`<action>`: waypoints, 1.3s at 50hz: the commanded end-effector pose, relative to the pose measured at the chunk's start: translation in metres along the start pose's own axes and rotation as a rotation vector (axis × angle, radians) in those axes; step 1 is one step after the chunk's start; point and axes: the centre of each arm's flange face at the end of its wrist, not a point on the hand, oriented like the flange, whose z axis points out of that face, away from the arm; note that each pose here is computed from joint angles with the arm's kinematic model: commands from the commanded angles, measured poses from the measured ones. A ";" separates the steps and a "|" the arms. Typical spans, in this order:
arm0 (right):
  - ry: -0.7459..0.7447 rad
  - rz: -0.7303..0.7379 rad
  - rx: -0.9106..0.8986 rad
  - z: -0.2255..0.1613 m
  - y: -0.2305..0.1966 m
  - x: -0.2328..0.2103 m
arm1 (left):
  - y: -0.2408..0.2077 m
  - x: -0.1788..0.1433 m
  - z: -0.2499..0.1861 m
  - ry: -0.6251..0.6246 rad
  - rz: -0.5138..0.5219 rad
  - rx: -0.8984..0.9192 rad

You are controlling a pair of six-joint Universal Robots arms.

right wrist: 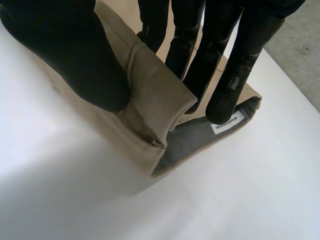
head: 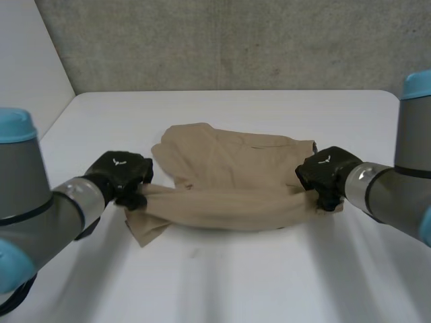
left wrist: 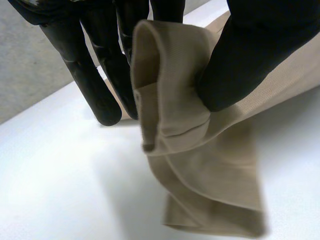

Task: Fold the shorts.

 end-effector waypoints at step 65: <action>0.032 0.384 0.155 0.029 0.046 -0.039 | 0.046 0.016 -0.028 0.032 0.058 0.088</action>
